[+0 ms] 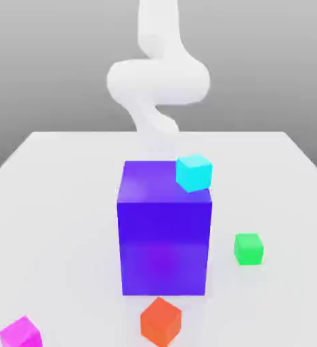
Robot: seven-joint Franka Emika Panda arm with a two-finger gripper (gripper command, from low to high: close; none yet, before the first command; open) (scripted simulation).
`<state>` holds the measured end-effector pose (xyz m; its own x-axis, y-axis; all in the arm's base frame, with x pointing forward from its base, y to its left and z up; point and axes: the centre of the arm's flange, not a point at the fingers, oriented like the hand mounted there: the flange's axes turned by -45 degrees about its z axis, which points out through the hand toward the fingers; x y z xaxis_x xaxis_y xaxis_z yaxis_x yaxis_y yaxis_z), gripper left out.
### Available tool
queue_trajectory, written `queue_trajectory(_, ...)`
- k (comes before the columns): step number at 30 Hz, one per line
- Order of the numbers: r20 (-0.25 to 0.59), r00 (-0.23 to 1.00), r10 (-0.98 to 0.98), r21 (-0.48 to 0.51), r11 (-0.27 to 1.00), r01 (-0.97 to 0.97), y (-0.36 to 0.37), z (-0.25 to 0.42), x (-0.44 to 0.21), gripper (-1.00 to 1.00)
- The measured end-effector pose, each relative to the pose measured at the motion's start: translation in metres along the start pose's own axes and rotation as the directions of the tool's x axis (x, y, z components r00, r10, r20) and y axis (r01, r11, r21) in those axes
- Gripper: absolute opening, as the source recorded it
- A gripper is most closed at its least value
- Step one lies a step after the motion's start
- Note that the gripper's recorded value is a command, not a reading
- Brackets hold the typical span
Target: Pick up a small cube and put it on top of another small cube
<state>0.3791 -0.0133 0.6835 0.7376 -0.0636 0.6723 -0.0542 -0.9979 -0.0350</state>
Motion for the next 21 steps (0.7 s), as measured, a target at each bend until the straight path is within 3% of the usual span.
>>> queue_trajectory(11, 0.247, 0.940, 0.237, -0.106, 0.971, -0.216, 0.074, 0.187, -0.016, 0.00)
queue_trajectory(21, 0.409, 0.786, 0.463, -0.272, 0.884, -0.380, 0.159, 0.336, -0.099, 0.00)
